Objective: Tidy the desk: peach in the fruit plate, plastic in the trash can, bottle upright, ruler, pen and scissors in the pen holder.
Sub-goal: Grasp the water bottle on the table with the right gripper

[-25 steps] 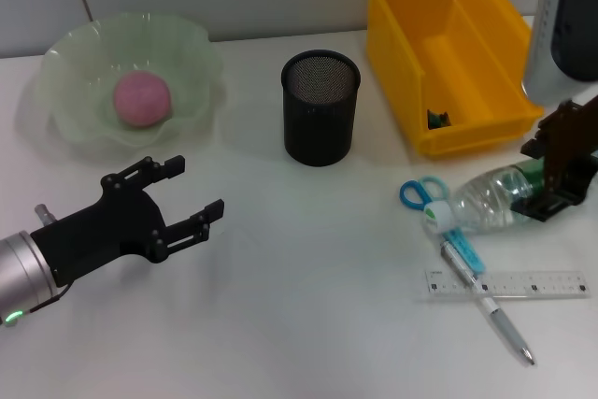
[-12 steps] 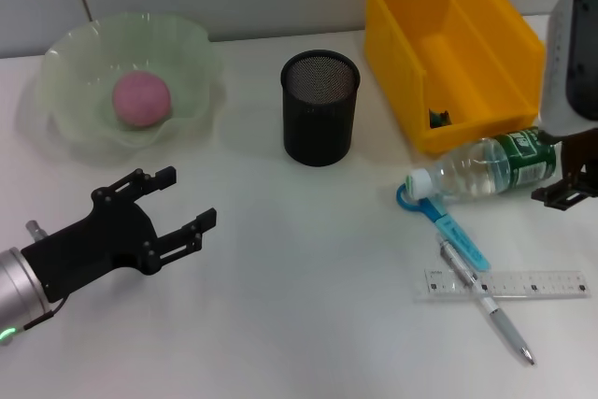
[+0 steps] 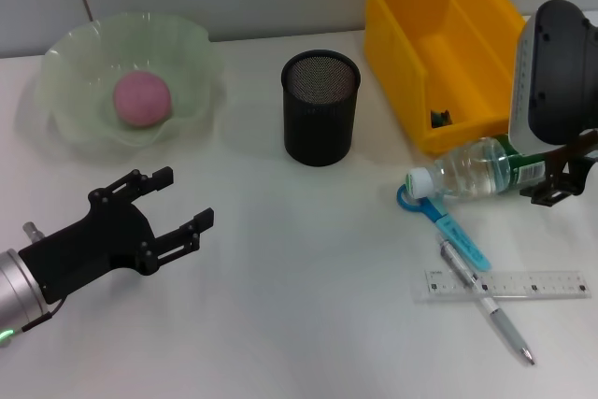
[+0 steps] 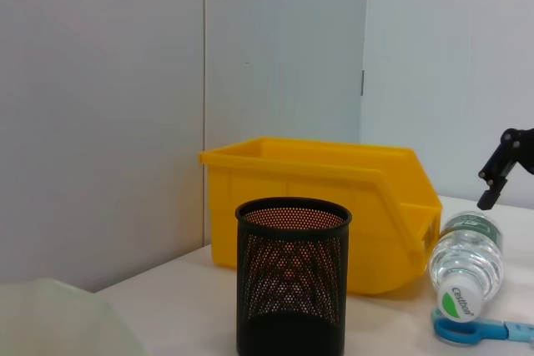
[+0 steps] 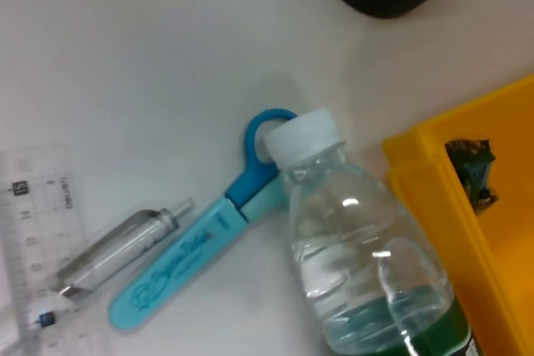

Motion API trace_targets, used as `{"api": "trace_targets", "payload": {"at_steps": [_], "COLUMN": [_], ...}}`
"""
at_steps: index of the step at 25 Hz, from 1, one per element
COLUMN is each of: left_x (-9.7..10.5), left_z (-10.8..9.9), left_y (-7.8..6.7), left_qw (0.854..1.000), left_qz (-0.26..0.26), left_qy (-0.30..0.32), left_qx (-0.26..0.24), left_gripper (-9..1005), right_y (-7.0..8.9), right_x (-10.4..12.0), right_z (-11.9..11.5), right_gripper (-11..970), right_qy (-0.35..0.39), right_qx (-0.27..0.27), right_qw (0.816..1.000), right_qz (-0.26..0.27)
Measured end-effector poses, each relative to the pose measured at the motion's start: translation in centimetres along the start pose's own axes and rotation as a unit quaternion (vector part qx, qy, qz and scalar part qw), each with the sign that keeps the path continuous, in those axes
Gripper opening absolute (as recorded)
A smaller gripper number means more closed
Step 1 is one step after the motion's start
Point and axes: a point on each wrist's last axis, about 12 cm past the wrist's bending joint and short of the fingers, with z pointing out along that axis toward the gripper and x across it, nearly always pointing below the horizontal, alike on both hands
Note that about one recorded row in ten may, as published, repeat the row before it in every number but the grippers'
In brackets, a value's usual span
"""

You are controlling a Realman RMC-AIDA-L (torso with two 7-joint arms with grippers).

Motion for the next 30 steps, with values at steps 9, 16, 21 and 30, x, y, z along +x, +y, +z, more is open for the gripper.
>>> {"api": "trace_targets", "payload": {"at_steps": [9,16,21,30], "left_x": [0.0,0.0,0.0,0.0], "left_z": [0.0,0.1,0.2,0.1], "left_y": [0.0,0.0,0.0,0.0], "left_qw": [1.0,1.0,1.0,1.0], "left_qz": [-0.001,-0.001,-0.001,-0.002], "left_qy": [0.001,0.0,0.001,0.001], "left_qx": [0.001,0.002,0.003,0.003], "left_gripper": [784,784,784,784], "right_y": [-0.4,-0.2,-0.2,-0.3], "right_x": [-0.5,-0.9,-1.0,-1.0], "right_z": [0.8,1.8,2.4,3.4], "right_gripper": [725,725,725,725], "right_qy": [0.0,-0.002,-0.001,0.001], "right_qx": [0.017,0.021,0.02,0.016], "right_qw": [1.0,1.0,1.0,1.0], "right_qz": [-0.005,-0.015,-0.012,-0.012]}}
